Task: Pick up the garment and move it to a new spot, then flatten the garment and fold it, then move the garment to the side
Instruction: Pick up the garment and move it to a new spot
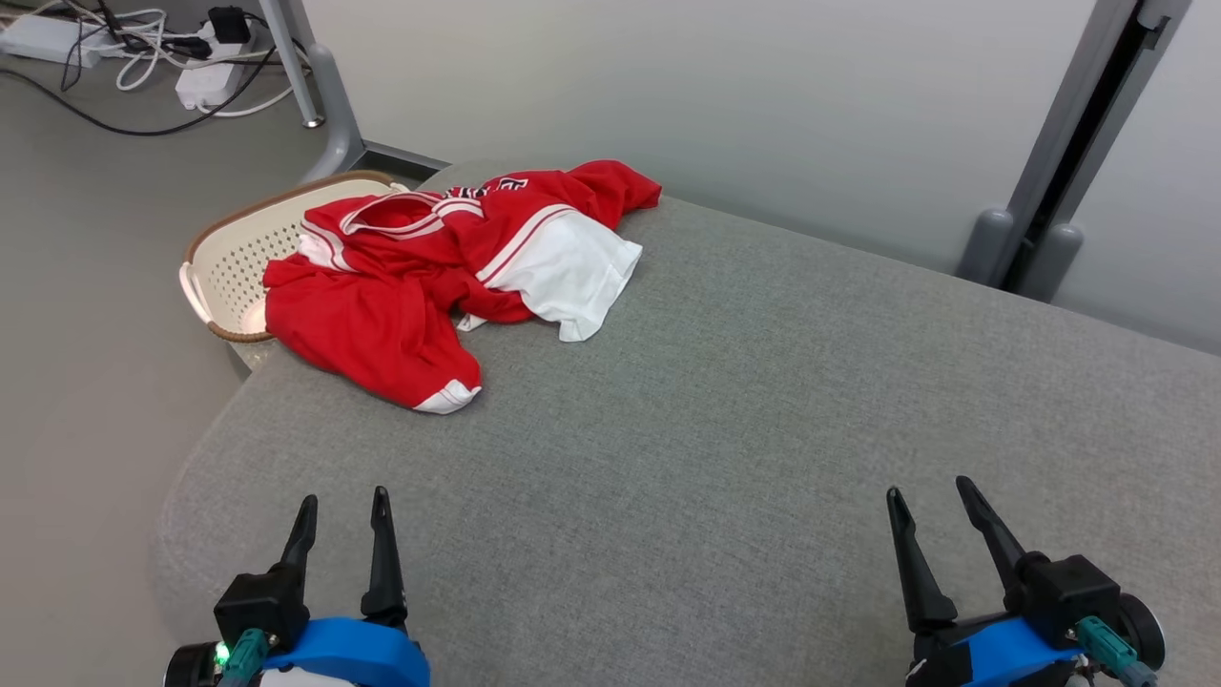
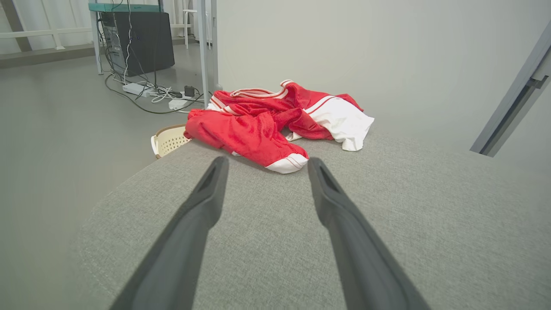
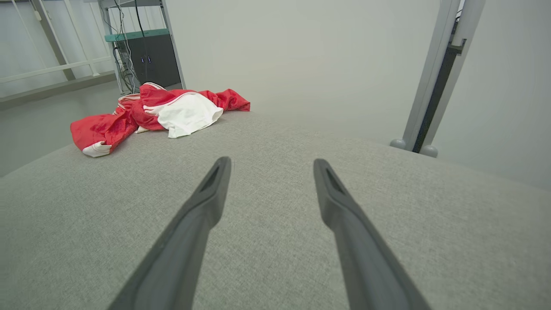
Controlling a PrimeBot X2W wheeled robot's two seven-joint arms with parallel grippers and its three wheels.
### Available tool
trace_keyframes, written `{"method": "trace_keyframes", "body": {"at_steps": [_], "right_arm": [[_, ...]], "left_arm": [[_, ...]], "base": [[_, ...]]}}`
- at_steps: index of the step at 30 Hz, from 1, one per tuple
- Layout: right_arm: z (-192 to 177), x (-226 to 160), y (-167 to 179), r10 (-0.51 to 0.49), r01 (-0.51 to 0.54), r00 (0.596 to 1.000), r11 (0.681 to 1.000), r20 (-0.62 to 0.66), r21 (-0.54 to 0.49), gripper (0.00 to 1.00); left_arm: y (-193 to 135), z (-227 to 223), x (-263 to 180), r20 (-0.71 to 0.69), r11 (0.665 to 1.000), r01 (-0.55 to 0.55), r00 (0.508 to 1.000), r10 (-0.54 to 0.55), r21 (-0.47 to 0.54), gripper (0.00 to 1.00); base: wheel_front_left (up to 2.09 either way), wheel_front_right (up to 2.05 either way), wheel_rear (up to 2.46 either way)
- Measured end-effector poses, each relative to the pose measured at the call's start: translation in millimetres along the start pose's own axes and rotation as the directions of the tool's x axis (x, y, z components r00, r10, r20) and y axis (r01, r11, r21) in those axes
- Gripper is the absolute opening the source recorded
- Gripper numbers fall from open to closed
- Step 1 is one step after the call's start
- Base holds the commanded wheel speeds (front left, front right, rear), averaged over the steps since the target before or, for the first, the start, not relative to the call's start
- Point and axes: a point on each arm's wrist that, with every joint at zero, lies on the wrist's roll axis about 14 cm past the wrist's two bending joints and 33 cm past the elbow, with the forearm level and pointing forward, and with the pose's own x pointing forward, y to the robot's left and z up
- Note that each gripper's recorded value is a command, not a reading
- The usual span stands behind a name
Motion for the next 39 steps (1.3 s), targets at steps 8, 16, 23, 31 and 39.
{"method": "trace_keyframes", "body": {"at_steps": [8,16,23,31,39], "right_arm": [[-3,7,5,0.020,-0.020,1.000,1.000,-0.003,0.013,1.00],[-1,16,-32,-0.067,0.068,0.997,0.997,0.021,-0.020,1.00],[-6,31,-70,-0.144,0.146,0.989,0.987,0.035,-0.069,1.00],[-35,43,-106,-0.199,0.198,0.980,0.974,0.004,-0.114,1.00],[-73,48,-122,-0.218,0.210,0.974,0.970,-0.057,-0.125,1.00]], "left_arm": [[14,9,2,0.027,0.999,-0.053,0.998,0.053,0.004,1.00],[23,63,48,0.158,0.996,-0.064,0.986,0.053,0.065,1.00],[6,174,140,0.351,0.975,-0.019,0.935,-0.061,0.220,1.00],[-25,171,249,0.216,0.974,0.042,0.972,-0.091,0.224,1.00],[-17,26,290,-0.216,0.976,0.065,0.976,-0.018,0.209,1.00]], "base": [[0.00,0.00,0.00],[0.00,0.00,0.00],[0.00,0.00,0.00],[0.00,0.00,0.00],[0.00,0.00,0.00]]}}
